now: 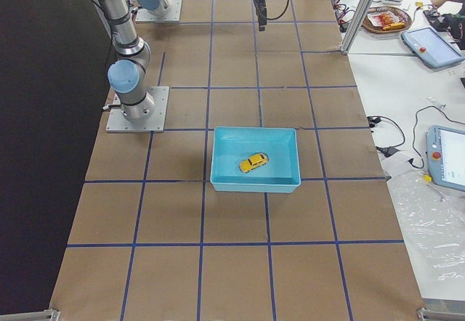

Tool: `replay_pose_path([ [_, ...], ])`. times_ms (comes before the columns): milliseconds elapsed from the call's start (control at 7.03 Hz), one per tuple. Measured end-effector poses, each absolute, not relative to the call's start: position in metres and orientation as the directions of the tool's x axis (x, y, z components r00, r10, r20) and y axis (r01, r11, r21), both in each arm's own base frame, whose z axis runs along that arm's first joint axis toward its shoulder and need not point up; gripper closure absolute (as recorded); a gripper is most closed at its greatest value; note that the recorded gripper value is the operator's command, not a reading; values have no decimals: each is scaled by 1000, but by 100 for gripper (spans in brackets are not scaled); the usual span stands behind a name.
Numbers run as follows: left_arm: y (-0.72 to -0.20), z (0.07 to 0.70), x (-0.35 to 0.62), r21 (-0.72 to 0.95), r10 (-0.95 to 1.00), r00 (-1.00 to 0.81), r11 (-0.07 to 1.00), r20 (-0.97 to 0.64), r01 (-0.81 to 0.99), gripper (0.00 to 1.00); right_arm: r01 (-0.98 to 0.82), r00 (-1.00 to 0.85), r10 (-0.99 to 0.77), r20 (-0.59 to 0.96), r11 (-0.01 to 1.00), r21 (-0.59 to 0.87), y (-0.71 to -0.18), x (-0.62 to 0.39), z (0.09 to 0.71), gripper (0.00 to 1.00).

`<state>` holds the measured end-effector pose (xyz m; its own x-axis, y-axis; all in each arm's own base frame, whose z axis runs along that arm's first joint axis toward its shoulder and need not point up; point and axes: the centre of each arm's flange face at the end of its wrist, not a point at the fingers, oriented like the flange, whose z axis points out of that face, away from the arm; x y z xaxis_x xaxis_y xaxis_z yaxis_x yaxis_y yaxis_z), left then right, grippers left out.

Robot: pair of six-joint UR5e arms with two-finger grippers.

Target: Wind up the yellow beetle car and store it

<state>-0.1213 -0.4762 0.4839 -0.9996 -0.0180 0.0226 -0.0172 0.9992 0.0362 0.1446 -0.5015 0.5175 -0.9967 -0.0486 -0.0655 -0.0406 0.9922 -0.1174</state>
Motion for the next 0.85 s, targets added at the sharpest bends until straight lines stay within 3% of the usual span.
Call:
replay_pose_path([
  [853,-477,485,-117,31,-24,-999,999,22,-24,0,-25,-999,-23,-35,999,46,-478,175,492,1],
])
